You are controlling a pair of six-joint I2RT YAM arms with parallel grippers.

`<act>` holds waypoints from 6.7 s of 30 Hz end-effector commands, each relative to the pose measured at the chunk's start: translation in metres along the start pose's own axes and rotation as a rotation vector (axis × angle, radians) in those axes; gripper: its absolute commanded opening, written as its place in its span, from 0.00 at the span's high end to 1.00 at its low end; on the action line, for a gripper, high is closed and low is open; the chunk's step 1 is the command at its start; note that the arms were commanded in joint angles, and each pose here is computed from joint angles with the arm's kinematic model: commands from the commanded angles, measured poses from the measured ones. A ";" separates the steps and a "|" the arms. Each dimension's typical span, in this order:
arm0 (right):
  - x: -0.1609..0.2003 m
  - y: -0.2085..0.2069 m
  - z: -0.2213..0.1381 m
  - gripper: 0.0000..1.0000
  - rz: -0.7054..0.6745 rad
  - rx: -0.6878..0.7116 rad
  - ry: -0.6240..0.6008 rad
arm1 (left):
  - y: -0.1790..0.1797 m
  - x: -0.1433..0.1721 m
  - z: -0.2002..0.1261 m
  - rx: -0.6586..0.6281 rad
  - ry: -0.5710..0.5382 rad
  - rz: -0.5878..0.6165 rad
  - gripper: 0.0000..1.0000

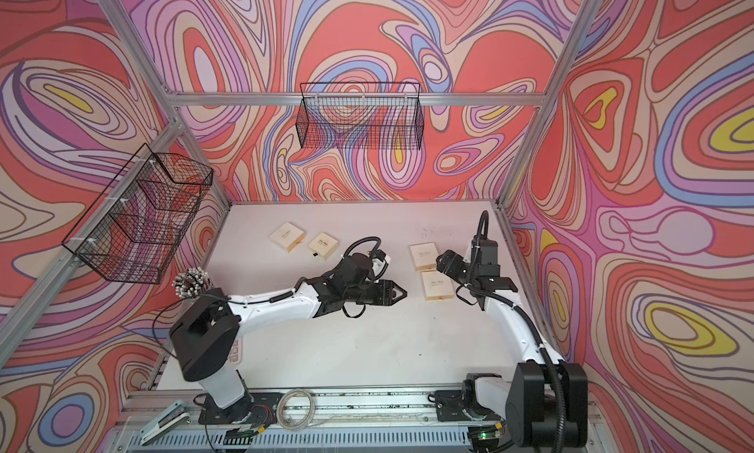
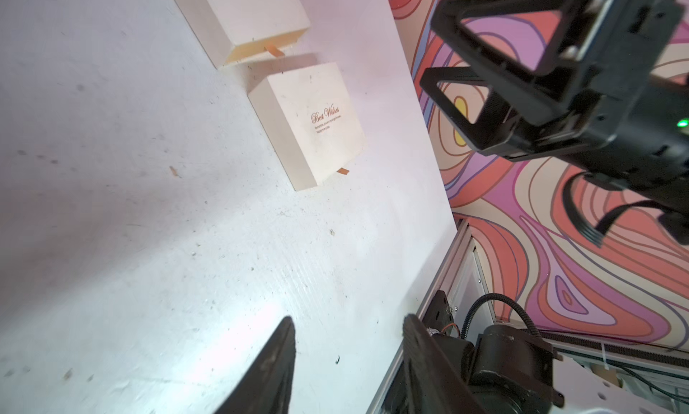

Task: Take out the earrings from the drawer-style jewelry box
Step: Move the jewelry box to the center of the board, then open the drawer in the jewelry box.

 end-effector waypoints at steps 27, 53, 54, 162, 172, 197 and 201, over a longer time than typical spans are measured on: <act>0.107 0.103 0.018 0.02 -0.180 -0.258 0.156 | 0.230 -0.156 -0.096 -0.741 -0.011 0.100 0.02; 0.144 0.073 0.023 0.02 -0.140 -0.255 0.268 | 0.294 -0.173 -0.054 -0.776 0.305 0.302 0.00; 0.144 0.072 0.022 0.02 -0.140 -0.253 0.267 | 0.294 -0.172 -0.052 -0.766 0.313 0.301 0.00; 0.227 0.070 0.037 0.61 -0.225 -0.417 0.468 | 0.103 0.032 -0.036 0.034 0.184 -0.292 0.44; 0.239 0.076 0.058 0.68 -0.241 -0.469 0.519 | 0.122 0.042 -0.027 -0.039 0.231 -0.313 0.50; 0.237 0.065 0.081 0.73 -0.117 -0.535 0.568 | 0.160 0.041 -0.013 -0.257 0.282 -0.304 0.59; 0.233 0.056 0.081 0.74 -0.056 -0.556 0.573 | 0.165 0.041 -0.011 -0.293 0.289 -0.300 0.60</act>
Point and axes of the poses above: each gripper's point midway between its finger pads, its own z axis out along the fingers, its own y axis along the line the jaws close on, x = y × z, the point moved 5 cm from there along -z, back along the fingers, and after that the axes turned 3 degrees about z, right-handed, at the moved point
